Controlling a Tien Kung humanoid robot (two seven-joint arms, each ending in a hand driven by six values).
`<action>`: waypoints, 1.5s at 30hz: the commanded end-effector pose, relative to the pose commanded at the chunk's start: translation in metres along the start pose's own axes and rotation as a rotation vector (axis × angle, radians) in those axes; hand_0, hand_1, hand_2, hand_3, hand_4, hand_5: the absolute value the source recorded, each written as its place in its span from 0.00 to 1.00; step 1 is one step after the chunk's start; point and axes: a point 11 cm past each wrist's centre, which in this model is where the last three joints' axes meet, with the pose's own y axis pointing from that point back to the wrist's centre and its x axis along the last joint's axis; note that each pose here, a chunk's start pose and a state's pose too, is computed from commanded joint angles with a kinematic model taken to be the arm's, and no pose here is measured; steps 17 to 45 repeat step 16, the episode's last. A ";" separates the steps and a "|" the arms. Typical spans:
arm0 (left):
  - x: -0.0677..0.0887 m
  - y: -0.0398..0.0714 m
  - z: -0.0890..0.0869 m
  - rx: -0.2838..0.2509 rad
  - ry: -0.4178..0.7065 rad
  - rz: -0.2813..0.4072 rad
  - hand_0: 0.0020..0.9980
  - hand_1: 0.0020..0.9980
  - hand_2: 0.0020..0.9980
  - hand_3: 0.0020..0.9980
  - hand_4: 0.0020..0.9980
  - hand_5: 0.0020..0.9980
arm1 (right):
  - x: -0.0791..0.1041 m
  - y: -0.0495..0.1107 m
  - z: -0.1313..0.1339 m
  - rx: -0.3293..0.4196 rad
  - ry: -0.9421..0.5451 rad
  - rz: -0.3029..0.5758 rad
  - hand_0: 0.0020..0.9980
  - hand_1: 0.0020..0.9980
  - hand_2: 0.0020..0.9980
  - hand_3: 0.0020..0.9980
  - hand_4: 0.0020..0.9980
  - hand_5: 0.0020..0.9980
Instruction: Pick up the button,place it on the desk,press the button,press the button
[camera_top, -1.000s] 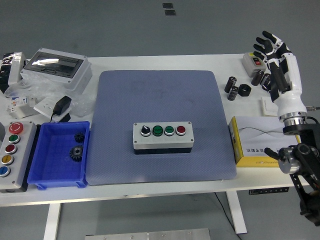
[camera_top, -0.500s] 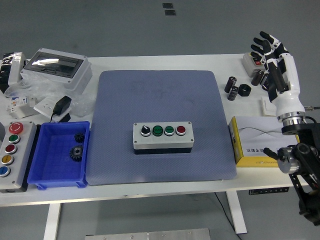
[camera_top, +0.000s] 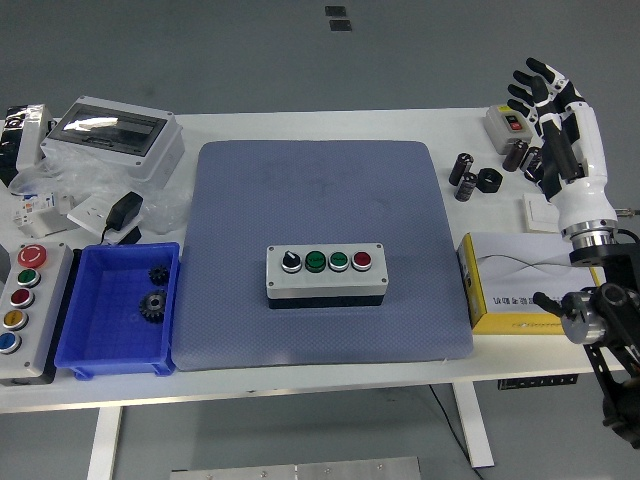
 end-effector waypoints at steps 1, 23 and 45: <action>0.000 0.000 0.000 -0.001 0.000 0.000 0.61 0.60 0.53 0.60 0.64 0.17 | 0.001 0.000 0.000 -0.001 0.000 0.001 0.81 0.79 0.81 0.81 0.82 0.65; -0.007 0.000 -0.003 0.012 0.004 -0.012 0.61 0.60 0.53 0.60 0.64 0.17 | 0.007 0.003 0.003 -0.010 -0.001 0.012 0.82 0.79 0.81 0.81 0.82 0.66; -0.007 0.000 -0.003 0.012 0.004 -0.012 0.61 0.60 0.53 0.60 0.64 0.17 | 0.007 0.003 0.003 -0.010 -0.001 0.012 0.82 0.79 0.81 0.81 0.82 0.66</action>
